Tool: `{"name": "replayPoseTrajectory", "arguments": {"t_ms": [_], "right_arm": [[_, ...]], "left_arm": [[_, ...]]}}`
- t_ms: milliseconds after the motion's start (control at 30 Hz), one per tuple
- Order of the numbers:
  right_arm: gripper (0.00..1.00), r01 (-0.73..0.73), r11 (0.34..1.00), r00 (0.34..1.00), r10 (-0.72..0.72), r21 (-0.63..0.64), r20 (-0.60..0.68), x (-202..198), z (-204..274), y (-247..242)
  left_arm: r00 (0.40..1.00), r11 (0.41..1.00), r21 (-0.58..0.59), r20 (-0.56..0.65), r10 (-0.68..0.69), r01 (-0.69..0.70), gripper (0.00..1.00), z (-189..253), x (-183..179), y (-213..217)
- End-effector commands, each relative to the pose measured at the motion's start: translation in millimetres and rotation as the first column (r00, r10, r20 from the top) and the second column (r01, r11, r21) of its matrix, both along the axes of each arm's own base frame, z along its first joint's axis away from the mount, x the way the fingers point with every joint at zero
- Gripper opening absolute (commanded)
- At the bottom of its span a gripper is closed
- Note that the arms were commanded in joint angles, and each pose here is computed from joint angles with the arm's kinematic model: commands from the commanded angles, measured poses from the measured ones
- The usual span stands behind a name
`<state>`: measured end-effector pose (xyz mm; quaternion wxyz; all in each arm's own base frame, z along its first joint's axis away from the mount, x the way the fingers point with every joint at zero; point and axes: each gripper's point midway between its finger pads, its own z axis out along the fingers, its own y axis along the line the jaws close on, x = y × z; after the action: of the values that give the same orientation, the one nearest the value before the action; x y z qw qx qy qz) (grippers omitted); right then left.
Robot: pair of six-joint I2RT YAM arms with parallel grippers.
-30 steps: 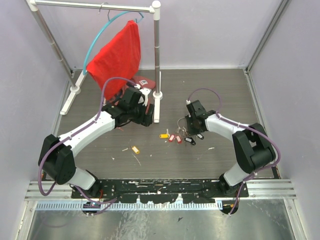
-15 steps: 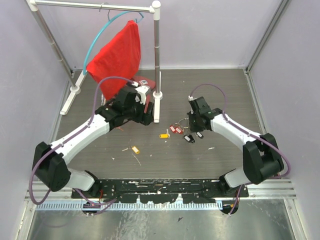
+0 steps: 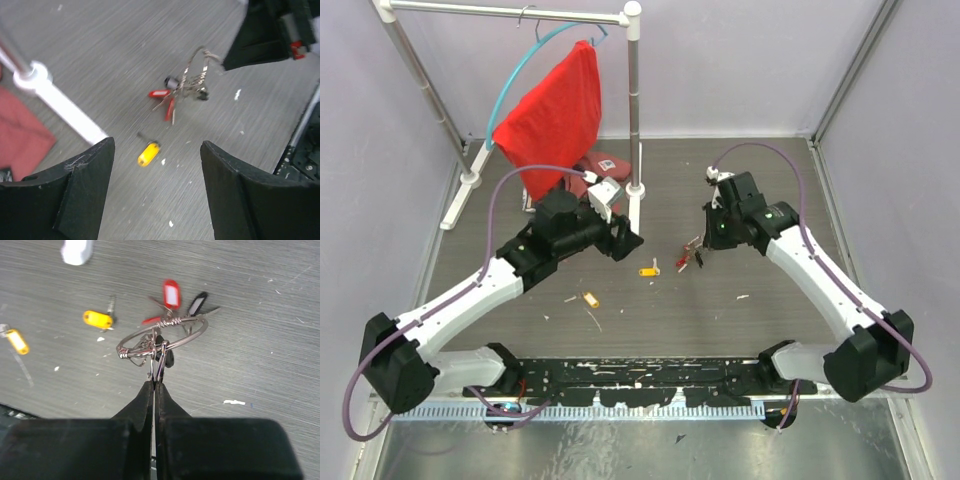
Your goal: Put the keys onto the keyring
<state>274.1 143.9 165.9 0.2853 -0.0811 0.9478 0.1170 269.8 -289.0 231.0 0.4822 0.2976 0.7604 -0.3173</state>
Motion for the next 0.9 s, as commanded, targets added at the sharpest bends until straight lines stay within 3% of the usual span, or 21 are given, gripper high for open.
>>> {"name": "replayPoseTrajectory", "arguments": {"t_ms": [0,167,267,533,667,767,867], "right_arm": [[0.01,-0.075,0.989,0.995,0.065,0.126,0.080,-10,59,16],[0.01,-0.127,0.966,0.987,0.100,0.226,0.126,-25,99,27],[0.01,-0.151,0.952,0.981,0.112,0.265,0.156,-31,121,30],[0.01,-0.204,0.921,0.973,0.153,0.332,0.173,-49,148,38],[0.01,-0.150,0.948,0.979,0.104,0.281,0.173,-44,138,26],[0.01,-0.158,0.941,0.980,0.113,0.301,0.161,-46,131,29],[0.01,-0.180,0.932,0.978,0.135,0.314,0.158,-50,136,32]], "left_arm": [[0.955,0.990,-0.052,0.274,-0.114,0.133,0.76,53,-17,-29],[0.850,0.981,-0.030,0.503,-0.153,0.194,0.83,82,-41,-52],[0.797,0.979,-0.012,0.583,-0.159,0.204,0.85,91,-50,-61],[0.717,0.987,0.033,0.684,-0.136,0.156,0.87,100,-55,-85],[0.733,0.999,0.035,0.679,-0.037,0.017,0.83,97,-39,-66],[0.728,0.994,0.081,0.676,-0.113,0.078,0.78,85,-49,-68],[0.710,0.985,0.093,0.684,-0.171,0.147,0.83,82,-57,-79]]}}
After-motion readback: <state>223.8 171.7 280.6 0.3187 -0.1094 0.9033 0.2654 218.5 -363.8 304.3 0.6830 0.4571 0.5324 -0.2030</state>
